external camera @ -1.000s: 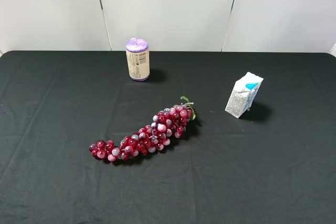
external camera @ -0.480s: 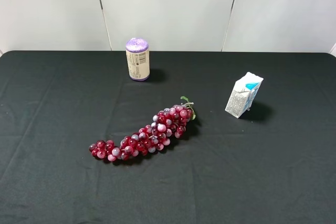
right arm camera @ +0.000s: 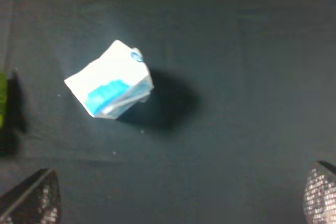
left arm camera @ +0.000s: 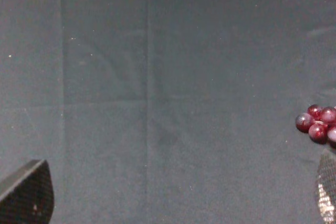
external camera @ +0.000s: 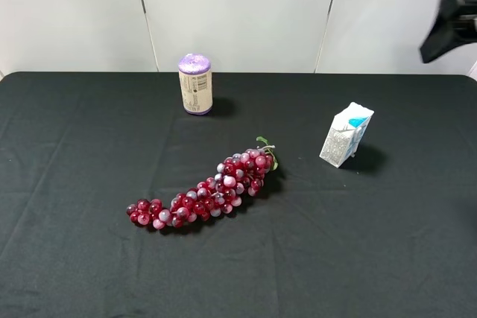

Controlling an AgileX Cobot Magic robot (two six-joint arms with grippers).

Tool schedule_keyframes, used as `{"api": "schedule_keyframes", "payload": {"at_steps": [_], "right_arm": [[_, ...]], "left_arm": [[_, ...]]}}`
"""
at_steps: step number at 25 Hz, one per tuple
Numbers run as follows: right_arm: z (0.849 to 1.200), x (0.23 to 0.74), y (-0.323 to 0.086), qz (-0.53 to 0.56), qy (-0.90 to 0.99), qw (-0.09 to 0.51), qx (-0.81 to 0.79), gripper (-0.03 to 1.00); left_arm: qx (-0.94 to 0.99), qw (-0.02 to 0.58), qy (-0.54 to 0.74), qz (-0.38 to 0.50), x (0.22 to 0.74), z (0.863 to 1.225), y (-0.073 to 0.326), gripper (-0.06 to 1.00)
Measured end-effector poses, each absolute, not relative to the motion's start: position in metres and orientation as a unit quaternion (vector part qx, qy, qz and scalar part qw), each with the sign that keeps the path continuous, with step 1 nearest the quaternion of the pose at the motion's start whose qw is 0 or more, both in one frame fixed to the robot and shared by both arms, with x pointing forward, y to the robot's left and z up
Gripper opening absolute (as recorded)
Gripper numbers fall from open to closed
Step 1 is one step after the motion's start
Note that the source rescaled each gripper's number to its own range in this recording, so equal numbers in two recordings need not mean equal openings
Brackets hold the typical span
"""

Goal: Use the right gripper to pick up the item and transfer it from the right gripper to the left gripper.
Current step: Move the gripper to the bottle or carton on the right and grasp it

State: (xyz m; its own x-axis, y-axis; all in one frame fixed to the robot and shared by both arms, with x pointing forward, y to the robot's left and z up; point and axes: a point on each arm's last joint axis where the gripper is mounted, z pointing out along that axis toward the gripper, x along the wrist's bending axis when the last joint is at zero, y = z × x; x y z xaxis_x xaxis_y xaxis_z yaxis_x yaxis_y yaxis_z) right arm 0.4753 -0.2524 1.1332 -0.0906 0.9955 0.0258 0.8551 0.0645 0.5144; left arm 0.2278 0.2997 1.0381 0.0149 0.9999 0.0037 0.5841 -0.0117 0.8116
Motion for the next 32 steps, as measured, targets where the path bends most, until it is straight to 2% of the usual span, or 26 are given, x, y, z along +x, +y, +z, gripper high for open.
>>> {"api": "schedule_keyframes", "payload": {"at_steps": [15, 32], "right_arm": [[1.085, 0.538, -0.201, 0.171, 0.670, 0.083, 0.718, 1.00], [1.034, 0.568, -0.188, 0.139, 0.539, 0.028, 0.830, 1.00]], "left_arm": [[0.635, 0.324, 0.624, 0.321, 0.228, 1.038, 0.300, 1.00], [0.635, 0.324, 0.624, 0.321, 0.228, 1.038, 0.300, 1.00]]}}
